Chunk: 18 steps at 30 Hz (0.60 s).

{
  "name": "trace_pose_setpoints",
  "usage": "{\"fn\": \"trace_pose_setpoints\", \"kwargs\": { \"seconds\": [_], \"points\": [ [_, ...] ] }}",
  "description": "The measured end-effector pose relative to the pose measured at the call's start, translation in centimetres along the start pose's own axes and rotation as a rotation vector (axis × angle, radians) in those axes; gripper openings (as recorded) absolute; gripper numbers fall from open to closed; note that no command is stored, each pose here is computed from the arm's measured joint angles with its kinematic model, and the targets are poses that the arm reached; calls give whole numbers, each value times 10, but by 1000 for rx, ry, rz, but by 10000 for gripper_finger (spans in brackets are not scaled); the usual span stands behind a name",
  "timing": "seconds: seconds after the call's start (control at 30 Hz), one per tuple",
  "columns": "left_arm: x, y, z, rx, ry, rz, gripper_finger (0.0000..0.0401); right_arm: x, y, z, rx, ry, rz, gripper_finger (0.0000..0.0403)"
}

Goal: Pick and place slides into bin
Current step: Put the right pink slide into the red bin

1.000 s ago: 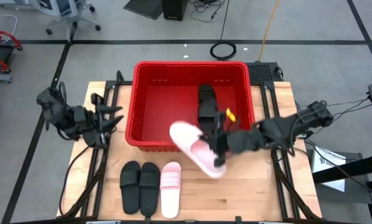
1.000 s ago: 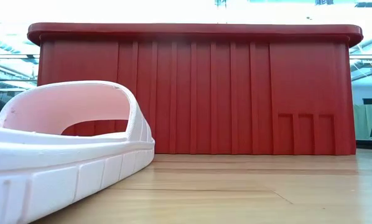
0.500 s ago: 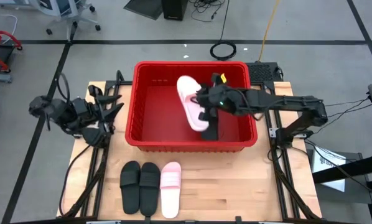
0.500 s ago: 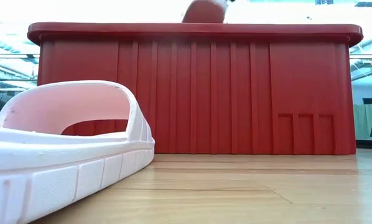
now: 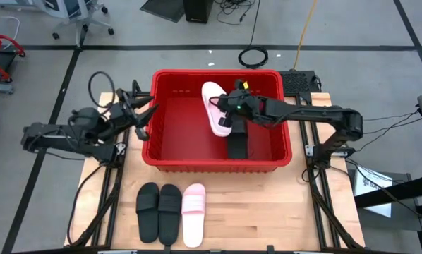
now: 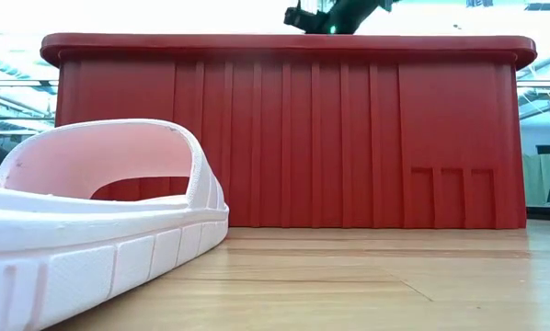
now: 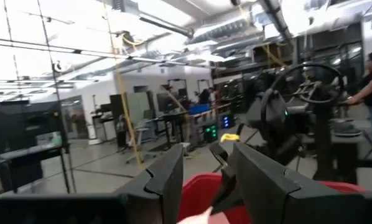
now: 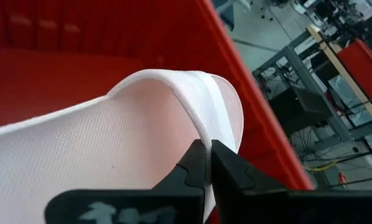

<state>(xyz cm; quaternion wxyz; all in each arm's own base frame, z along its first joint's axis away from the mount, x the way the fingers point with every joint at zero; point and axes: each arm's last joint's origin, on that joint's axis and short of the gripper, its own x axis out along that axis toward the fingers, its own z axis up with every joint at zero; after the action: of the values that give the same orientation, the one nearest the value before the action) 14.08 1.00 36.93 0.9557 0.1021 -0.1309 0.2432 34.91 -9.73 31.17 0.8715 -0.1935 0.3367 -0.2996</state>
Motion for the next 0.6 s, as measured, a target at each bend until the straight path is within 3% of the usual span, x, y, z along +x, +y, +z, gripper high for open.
{"fn": "trace_pose_setpoints", "kwargs": {
  "seconds": [0.17,0.4,0.6],
  "points": [
    [9,2,-6,14,8,-11,147,30,13,-9,4,37,-9,0],
    [15,4,-11,4,18,-24,147,56,23,-20,-53,120,-121,0],
    [15,5,-11,13,21,-22,147,71,22,-30,-19,151,-101,0]
  ]
}}
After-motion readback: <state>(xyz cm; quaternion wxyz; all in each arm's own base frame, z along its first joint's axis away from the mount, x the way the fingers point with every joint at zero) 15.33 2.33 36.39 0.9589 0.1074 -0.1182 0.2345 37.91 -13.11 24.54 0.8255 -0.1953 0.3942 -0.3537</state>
